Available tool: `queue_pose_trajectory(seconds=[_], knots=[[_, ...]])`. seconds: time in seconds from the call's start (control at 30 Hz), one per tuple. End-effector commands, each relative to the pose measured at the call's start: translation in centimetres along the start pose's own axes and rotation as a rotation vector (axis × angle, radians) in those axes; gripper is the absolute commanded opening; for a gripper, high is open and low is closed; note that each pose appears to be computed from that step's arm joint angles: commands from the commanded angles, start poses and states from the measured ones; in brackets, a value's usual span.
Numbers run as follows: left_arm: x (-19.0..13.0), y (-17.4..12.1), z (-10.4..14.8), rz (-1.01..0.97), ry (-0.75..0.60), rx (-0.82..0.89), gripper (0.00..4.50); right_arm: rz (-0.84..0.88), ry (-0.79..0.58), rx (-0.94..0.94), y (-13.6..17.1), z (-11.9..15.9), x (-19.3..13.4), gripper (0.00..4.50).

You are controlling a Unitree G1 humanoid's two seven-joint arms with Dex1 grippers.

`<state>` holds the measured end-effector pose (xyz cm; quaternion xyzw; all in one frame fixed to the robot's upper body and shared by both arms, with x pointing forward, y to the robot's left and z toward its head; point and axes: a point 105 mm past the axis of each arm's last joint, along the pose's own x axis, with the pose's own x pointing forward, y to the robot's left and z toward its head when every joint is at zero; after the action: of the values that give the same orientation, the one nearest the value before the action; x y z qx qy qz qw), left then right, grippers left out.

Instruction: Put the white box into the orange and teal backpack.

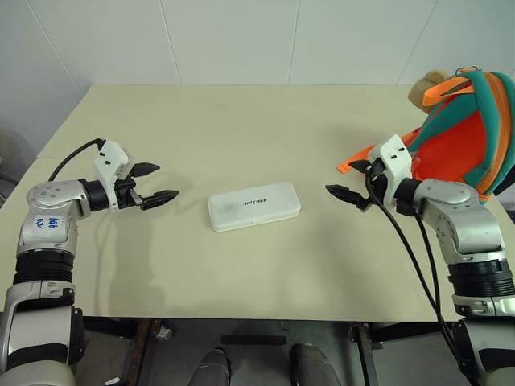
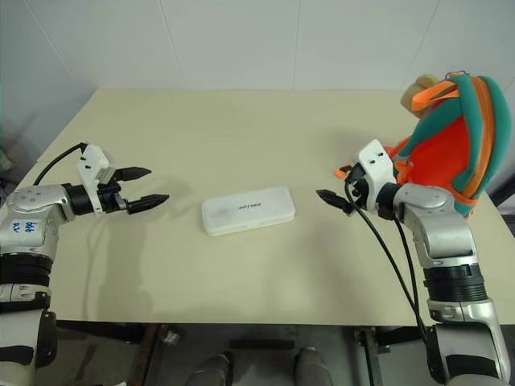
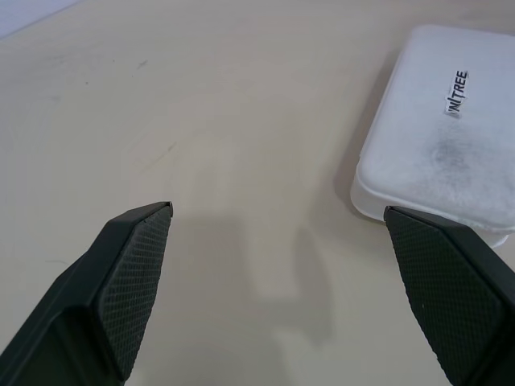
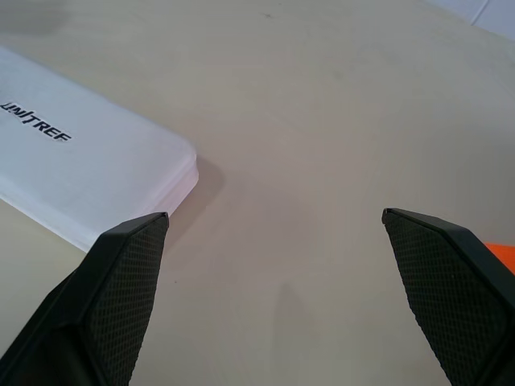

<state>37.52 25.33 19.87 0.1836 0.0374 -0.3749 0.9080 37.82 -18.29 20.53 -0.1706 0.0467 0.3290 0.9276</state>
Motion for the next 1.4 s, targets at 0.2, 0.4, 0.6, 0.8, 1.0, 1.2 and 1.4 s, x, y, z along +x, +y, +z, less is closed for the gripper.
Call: queue_pose_trajectory(seconds=[0.2, 0.4, 0.6, 0.8, 1.0, 1.2, 1.4], knots=[[0.4, 0.1, 1.9, -0.004, -0.064, 0.040, 4.50, -0.033, -0.067, -0.030, 0.0, 1.8, -0.9, 4.49], [1.1, 0.3, 2.6, 0.000, -0.085, 0.083, 4.50, -0.044, -0.068, -0.014, 0.3, 1.6, -1.0, 4.49], [0.7, 0.0, 2.0, -0.011, -0.085, 0.099, 4.50, -0.053, -0.063, -0.001, 0.6, 1.7, -0.6, 4.49], [0.8, -0.2, 1.7, 0.002, -0.079, 0.094, 3.30, -0.057, -0.063, -0.002, 0.6, 1.8, 0.1, 3.57], [0.5, 0.0, 1.7, 0.009, -0.075, 0.084, 1.41, -0.059, -0.068, 0.003, 0.9, 1.6, 0.5, 1.50], [0.5, -0.3, 1.1, 0.001, -0.047, 0.043, 0.01, -0.061, -0.064, 0.006, 0.7, 1.3, 0.7, 0.00], [0.5, -0.8, -0.3, -0.002, 0.014, -0.042, 0.01, -0.058, -0.033, -0.002, 0.7, 0.4, 1.3, 0.00]])
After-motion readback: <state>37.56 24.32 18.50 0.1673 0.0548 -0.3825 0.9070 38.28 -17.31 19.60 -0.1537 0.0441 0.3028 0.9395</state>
